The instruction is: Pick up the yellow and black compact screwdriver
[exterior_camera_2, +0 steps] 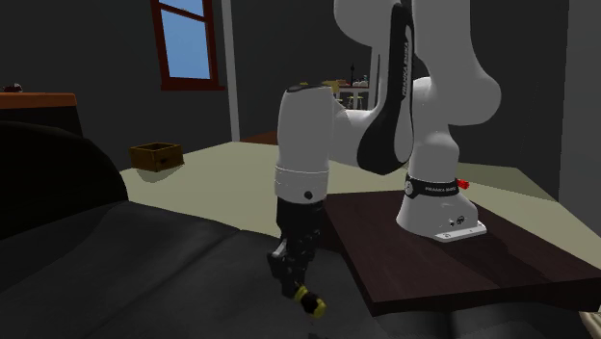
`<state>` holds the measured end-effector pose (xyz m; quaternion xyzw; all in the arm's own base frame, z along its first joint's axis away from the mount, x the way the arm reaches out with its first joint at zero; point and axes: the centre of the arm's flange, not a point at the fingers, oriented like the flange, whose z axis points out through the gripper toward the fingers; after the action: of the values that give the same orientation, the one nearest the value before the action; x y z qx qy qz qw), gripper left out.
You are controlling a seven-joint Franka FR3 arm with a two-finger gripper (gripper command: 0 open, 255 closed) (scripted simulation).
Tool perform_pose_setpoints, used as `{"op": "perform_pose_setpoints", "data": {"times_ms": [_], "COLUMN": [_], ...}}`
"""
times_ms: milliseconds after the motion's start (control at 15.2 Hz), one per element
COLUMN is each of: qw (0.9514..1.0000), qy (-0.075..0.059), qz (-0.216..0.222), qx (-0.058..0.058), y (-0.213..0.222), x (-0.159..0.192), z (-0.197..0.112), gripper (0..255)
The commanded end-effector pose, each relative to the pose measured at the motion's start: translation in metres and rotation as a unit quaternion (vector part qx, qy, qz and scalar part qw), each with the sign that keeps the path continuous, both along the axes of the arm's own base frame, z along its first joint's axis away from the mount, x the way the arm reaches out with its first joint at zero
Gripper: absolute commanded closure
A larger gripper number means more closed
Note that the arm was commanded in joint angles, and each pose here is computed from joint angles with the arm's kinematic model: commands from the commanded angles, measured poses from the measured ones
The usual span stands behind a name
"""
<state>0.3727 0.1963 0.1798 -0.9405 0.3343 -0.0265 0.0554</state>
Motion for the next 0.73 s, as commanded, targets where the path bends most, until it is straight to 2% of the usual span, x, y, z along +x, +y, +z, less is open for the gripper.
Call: {"op": "perform_pose_setpoints", "data": {"times_ms": [0,660], "qw": [1.0,1.0], "qy": [0.0,0.0], "qz": [0.0,0.0], "qx": [0.0,0.0], "y": [0.001,0.001], "x": [0.0,0.0], "z": [0.01,0.063], "gripper": [255,255]}}
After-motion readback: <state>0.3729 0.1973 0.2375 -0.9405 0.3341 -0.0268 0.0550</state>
